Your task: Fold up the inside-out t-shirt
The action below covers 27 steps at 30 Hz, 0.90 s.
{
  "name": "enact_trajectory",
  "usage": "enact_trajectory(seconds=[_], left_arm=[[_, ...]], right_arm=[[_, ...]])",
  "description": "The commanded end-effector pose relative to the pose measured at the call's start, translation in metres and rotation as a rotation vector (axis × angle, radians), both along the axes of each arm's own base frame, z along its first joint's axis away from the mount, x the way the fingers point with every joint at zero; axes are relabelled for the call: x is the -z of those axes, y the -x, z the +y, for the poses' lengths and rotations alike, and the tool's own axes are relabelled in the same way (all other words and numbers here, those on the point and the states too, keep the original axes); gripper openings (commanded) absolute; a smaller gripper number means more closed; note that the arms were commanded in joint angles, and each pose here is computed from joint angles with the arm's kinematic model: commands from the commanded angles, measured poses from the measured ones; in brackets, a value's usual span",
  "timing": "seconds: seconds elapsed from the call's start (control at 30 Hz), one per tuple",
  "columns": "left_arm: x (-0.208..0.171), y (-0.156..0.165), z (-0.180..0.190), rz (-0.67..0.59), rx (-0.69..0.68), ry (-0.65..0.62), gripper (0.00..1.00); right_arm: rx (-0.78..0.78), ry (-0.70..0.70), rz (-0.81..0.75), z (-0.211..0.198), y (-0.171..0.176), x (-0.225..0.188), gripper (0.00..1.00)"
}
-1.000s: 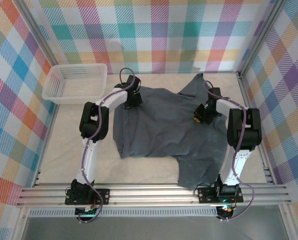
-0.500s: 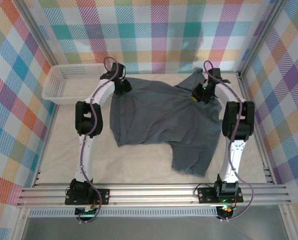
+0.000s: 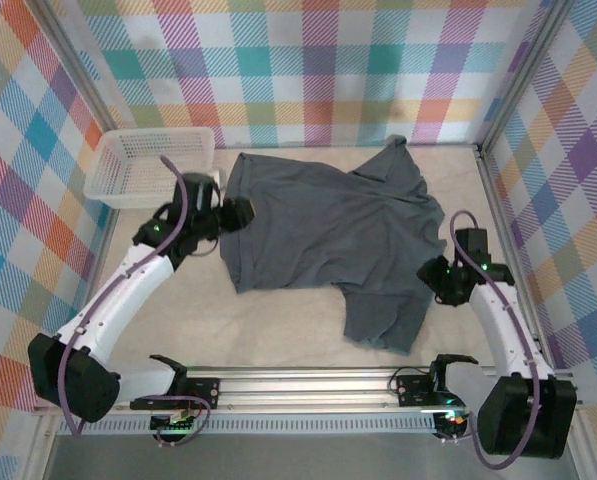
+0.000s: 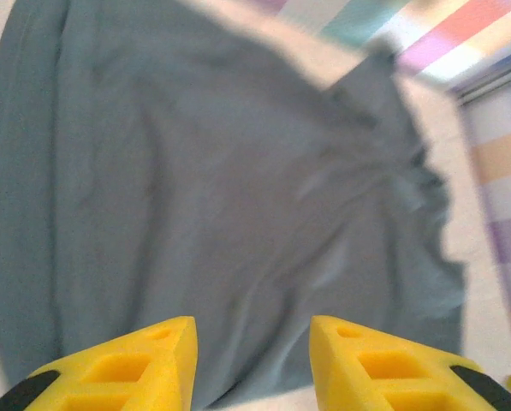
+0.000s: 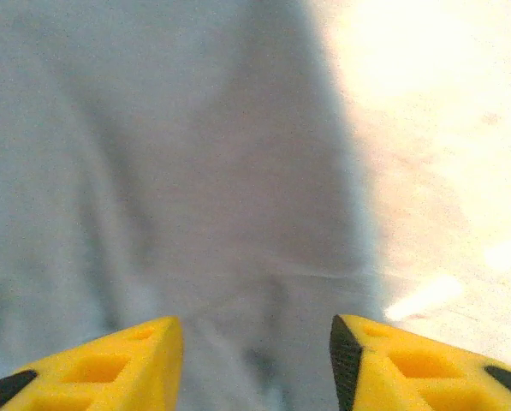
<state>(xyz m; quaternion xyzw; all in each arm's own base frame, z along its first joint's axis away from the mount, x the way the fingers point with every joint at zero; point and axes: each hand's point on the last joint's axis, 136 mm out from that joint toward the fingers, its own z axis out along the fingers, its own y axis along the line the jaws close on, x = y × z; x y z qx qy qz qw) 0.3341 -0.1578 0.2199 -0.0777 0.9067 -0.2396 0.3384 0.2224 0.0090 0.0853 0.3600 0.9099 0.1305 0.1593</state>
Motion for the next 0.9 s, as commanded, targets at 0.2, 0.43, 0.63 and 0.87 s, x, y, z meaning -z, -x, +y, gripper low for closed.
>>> enact_trajectory(seconds=[0.2, 0.43, 0.63, 0.87], left_arm=[[0.084, 0.039, 0.007, 0.199, -0.007, -0.106, 0.4], [0.086, 0.032, 0.003, 0.199, -0.017, -0.106, 0.41], [0.088, 0.038, -0.009, 0.219, 0.04, -0.129, 0.43], [0.093, 0.047, -0.024, 0.221, 0.091, -0.109, 0.48]], right_arm=[[-0.049, -0.082, 0.144, 0.011, -0.011, 0.044, 0.18], [-0.128, -0.131, 0.081, 0.029, -0.021, 0.015, 0.0], [-0.164, -0.164, 0.224, 0.059, 0.037, 0.03, 0.41], [-0.224, -0.244, 0.309, 0.088, 0.079, 0.049, 0.58]])
